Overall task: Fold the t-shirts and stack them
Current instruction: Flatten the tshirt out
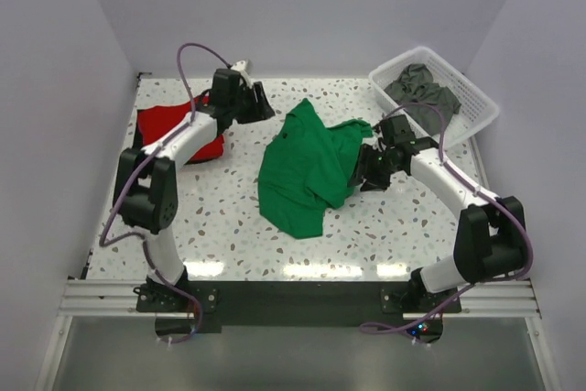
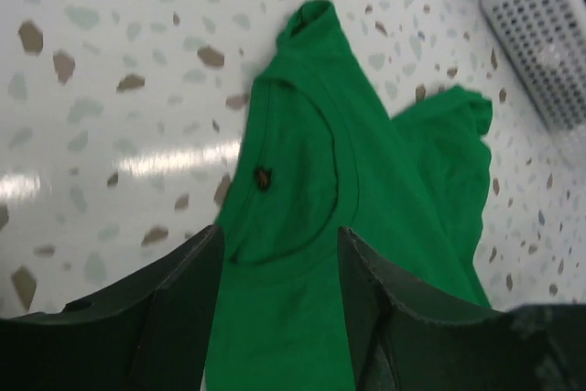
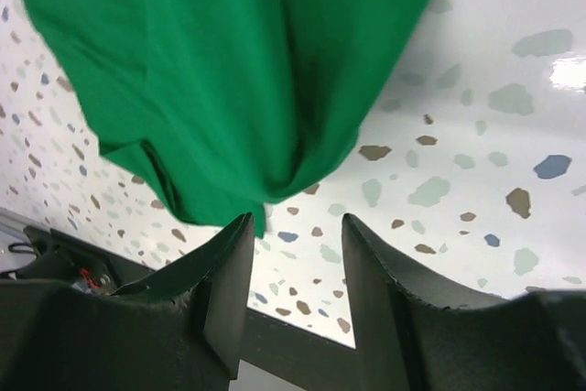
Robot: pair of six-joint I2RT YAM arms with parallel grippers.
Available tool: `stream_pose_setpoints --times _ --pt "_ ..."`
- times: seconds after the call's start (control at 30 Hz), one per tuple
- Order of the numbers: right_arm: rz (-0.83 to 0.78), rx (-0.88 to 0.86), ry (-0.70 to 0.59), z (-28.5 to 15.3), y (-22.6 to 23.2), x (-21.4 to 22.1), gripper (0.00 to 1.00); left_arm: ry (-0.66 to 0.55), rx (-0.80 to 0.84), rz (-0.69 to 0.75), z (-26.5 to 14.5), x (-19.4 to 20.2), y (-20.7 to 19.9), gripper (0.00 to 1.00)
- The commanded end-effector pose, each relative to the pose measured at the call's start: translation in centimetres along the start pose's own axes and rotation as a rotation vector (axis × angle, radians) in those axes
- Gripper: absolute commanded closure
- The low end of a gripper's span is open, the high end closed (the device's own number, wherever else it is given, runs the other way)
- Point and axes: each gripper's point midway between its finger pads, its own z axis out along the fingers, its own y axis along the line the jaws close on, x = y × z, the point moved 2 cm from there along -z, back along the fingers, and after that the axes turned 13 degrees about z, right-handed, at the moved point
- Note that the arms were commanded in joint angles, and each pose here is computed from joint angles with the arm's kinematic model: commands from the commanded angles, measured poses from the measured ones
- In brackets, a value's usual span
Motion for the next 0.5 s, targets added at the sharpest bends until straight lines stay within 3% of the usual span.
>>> stream_pose_setpoints --times 0.0,0.2,0.47 --pt "0.064 0.036 -0.012 0.9 -1.2 -1.2 0.54 0.109 -0.080 0.133 -5.5 5.0 -0.7 0.43" --pt "0.102 0.028 0.014 2.6 -2.2 -0.8 0.54 0.342 -0.094 0.242 -11.0 14.0 -4.8 0.45" --pt "0.107 0.016 0.044 3.2 -2.4 -0.3 0.57 0.587 -0.099 0.282 -14.0 20.7 -7.5 0.51"
